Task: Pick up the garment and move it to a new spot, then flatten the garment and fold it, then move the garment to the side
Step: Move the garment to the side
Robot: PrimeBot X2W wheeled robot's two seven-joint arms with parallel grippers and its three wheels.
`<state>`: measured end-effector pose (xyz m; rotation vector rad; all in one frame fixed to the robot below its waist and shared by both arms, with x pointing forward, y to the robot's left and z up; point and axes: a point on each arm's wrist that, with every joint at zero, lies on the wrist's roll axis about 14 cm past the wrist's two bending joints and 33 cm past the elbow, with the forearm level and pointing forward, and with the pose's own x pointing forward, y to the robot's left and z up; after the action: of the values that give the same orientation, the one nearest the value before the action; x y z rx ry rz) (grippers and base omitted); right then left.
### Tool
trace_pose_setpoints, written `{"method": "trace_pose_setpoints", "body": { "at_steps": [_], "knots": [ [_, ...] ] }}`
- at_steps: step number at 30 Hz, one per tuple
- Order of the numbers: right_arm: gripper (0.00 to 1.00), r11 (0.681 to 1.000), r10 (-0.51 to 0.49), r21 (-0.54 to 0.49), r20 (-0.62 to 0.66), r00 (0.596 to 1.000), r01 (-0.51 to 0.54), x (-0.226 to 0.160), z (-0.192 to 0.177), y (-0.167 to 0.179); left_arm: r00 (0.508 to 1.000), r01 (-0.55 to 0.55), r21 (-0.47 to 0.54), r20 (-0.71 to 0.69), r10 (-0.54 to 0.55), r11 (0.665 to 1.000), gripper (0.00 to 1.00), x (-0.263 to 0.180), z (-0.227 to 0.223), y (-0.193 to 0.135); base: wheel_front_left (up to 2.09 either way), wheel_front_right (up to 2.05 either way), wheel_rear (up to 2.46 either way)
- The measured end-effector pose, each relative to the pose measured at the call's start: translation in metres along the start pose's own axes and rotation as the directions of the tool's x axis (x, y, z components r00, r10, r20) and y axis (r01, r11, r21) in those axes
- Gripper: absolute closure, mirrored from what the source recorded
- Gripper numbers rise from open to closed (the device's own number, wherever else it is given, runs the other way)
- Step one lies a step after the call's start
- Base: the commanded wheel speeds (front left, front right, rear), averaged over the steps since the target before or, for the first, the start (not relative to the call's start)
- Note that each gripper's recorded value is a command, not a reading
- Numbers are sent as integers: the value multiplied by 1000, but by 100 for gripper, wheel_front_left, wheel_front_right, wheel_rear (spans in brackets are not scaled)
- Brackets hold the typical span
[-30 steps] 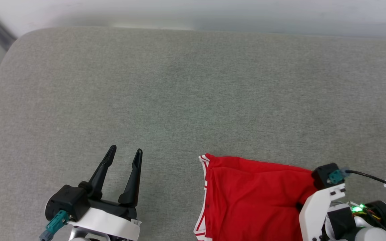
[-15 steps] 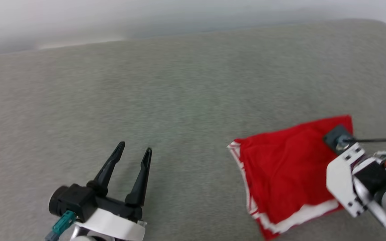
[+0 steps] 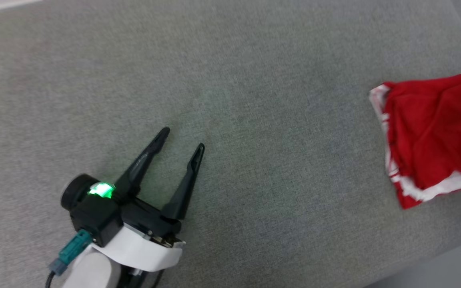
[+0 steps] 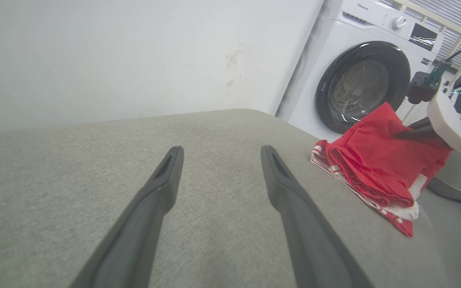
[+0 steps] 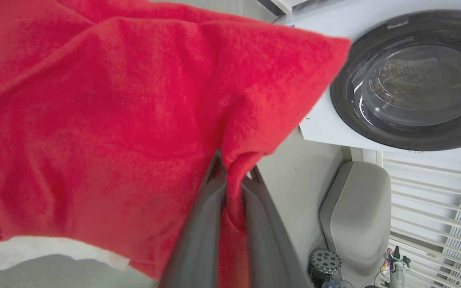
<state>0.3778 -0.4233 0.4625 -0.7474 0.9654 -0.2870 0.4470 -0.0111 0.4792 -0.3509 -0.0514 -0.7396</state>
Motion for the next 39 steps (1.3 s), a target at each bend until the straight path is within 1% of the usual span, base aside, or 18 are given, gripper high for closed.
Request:
{"method": "trace_pose_setpoints", "body": {
  "at_steps": [3,5,7,10,18,23,24,25,26,28,33,36,39],
  "knots": [
    [100,999,-49,14,-55,997,50,17,-19,-16,1000,27,1,1,-27,1000,0,8,-7,6,0,0,0],
    [100,996,-83,37,-70,994,85,27,-23,-28,999,45,-3,-4,-46,999,0,11,-13,8,0,0,0],
    [100,992,-116,34,-82,990,119,37,-26,-39,998,56,-7,-6,-57,998,0,14,-17,11,0,0,0],
    [100,989,-141,37,-95,985,145,51,-31,-45,999,52,-6,-7,-52,999,0,16,-21,20,0,0,0],
    [100,987,-138,67,-105,985,146,88,-25,-31,999,1,21,-40,0,1000,0,7,-27,46,0,0,0],
    [100,987,-127,86,-117,985,137,96,-24,-19,999,-14,30,-41,15,999,0,2,-25,49,0,0,0],
    [82,986,-132,90,-123,984,144,94,-26,-20,999,-17,32,-34,18,999,0,2,-22,48,0,0,0],
    [24,984,-134,97,-131,982,148,93,-27,-22,999,-19,32,-27,20,999,0,2,-19,47,0,0,0],
    [0,983,-139,98,-126,982,152,91,-25,-23,1000,-21,30,-20,21,999,0,2,-16,45,0,0,0],
    [0,982,-152,94,-102,983,161,86,-18,-27,1000,-24,32,-5,24,999,0,2,-10,42,0,0,0],
    [0,975,-186,122,-5,982,186,66,9,-44,999,-47,34,24,46,998,0,-2,7,34,0,0,0],
    [0,962,-212,199,106,971,188,46,37,-57,997,-67,36,43,65,997,0,-6,20,28,0,0,0],
    [0,945,-224,291,248,942,148,21,67,-62,994,-96,45,65,93,994,0,-14,34,24,0,0,0]
  ]
}}
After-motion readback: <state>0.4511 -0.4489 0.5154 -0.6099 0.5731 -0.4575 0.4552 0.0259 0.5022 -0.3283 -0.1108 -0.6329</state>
